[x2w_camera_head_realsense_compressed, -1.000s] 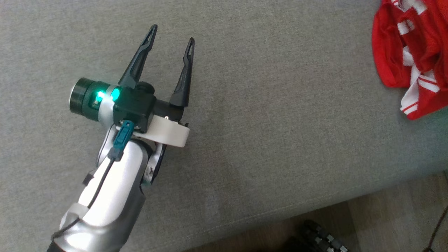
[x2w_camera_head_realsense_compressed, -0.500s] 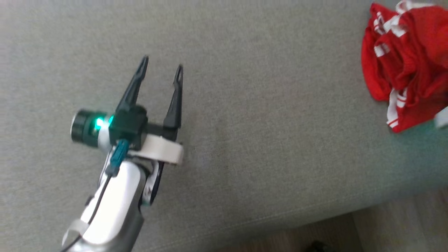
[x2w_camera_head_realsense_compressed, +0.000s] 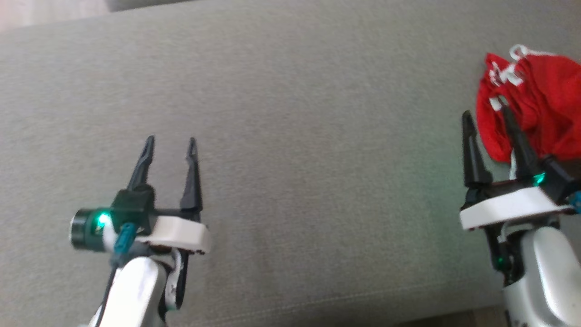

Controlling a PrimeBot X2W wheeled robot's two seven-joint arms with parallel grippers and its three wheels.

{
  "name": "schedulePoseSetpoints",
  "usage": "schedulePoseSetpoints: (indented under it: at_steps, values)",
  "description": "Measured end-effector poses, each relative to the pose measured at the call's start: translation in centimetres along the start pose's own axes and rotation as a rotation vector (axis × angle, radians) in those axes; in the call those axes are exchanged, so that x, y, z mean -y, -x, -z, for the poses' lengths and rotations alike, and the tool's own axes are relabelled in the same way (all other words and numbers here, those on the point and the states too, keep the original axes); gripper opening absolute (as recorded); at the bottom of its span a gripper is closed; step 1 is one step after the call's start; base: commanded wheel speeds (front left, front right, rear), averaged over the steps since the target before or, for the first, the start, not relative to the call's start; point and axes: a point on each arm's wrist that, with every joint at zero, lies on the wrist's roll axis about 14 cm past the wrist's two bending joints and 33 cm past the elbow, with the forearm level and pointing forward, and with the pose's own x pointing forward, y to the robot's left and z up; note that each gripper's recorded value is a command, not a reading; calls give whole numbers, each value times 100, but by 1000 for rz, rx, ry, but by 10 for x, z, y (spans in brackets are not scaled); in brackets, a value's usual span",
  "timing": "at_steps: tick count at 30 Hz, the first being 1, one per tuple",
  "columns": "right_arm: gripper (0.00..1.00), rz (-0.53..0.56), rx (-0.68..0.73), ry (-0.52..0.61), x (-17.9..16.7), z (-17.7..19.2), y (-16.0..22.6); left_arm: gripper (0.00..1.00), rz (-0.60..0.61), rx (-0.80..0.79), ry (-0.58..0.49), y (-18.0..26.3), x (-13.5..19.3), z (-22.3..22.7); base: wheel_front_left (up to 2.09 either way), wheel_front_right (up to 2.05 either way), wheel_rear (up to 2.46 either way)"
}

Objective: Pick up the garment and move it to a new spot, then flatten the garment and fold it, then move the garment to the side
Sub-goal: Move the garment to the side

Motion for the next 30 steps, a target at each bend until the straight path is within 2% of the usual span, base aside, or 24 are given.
schedulePoseSetpoints:
  at_steps: [6,11,21,30]
  values:
    - [100,-67,31,-52,-36,-13,5,100,-99,1,-20,25,-30,-7,0,0,0]
    - [100,-79,26,-75,-46,-14,22,100,-137,-10,-46,47,-46,-9,0,0,0]
    - [100,-80,13,-82,-51,-17,58,100,-141,-29,-56,78,-46,-11,0,0,0]
    - [100,-86,16,-92,-56,-22,66,100,-137,-41,-59,92,-44,-11,0,0,0]
